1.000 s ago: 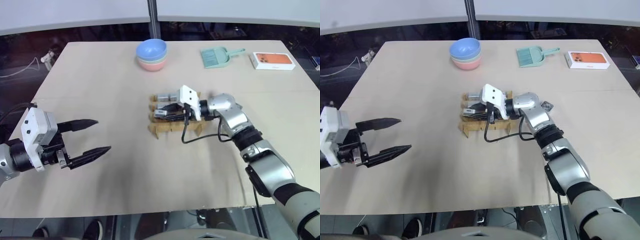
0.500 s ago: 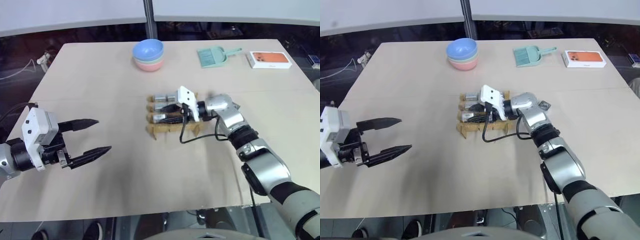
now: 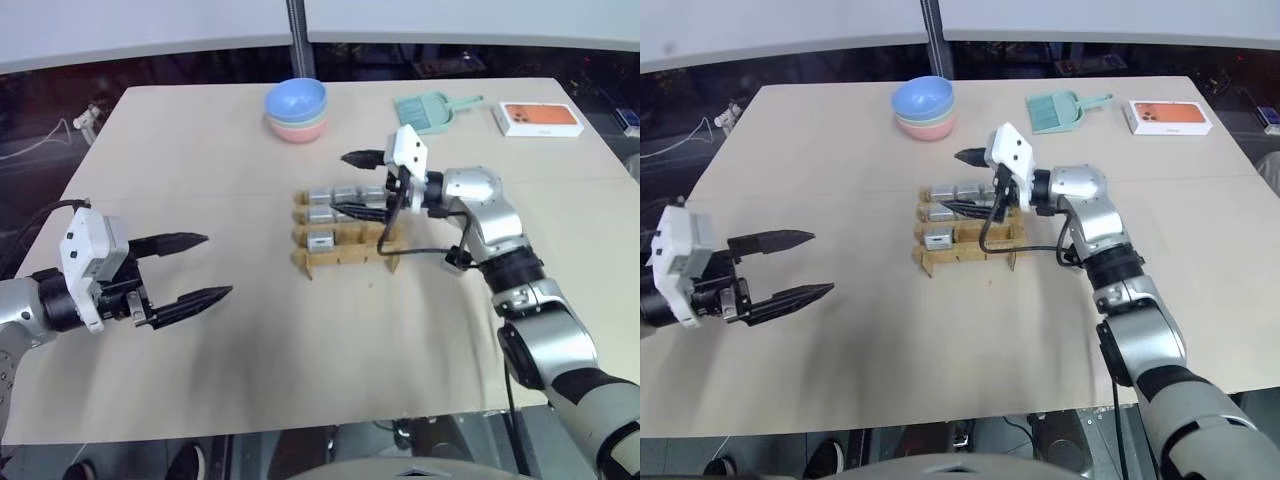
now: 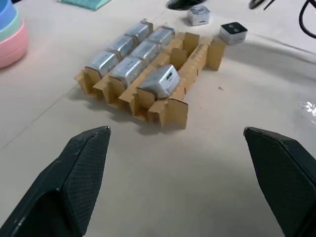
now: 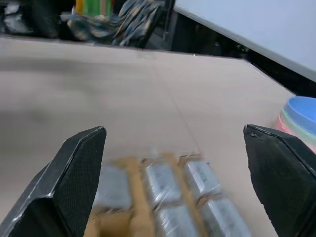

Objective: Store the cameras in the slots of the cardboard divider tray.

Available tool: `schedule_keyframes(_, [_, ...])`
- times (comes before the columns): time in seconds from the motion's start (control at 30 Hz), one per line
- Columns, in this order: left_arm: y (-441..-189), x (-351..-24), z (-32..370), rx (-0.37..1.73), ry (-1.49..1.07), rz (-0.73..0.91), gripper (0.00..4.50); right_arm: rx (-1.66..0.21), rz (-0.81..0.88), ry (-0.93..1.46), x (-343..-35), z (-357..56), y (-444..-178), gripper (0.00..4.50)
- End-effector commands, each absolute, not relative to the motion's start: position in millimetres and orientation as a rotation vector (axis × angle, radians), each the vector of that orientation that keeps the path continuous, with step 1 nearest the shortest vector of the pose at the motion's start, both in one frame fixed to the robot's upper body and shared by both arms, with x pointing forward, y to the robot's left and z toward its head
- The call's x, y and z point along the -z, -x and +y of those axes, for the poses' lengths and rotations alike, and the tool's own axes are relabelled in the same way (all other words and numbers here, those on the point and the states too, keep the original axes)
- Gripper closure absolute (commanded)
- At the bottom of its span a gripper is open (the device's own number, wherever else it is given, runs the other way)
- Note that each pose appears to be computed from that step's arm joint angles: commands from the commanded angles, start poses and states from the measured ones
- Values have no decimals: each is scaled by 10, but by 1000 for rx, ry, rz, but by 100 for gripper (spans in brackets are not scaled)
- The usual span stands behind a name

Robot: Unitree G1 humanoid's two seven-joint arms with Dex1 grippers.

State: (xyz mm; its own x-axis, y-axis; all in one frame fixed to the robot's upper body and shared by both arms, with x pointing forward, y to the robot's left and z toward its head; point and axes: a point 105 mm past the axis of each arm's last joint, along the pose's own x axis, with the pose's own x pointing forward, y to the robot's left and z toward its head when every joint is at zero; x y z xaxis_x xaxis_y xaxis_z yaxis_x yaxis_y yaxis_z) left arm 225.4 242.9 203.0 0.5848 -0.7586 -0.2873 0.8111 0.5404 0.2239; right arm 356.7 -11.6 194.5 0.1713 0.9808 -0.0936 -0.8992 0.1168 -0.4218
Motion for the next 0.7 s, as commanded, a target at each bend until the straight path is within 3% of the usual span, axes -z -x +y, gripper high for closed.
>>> schedule_keyframes(0.03, [-2264, -2113, 2406, 962, -384, 135, 0, -1435, -302, 568, -1907, 47, -3438, 10])
schedule_keyframes(0.17, [-2199, -2088, 2410, 983, -389, 163, 0, -1400, -337, 737, -1740, 127, -3492, 10])
schedule_keyframes(0.37, [-2057, -1993, 2444, 1007, -397, 232, 0, -1378, -366, 772, -1673, 182, -3533, 10])
schedule_keyframes(0.67, [-2045, -1996, 2435, 1003, -398, 230, 0, -1350, -376, 788, -1648, 175, -3593, 10])
schedule_keyframes(0.7, [-2048, -1998, 2436, 1001, -398, 229, 0, -1352, -379, 782, -1649, 177, -3589, 63])
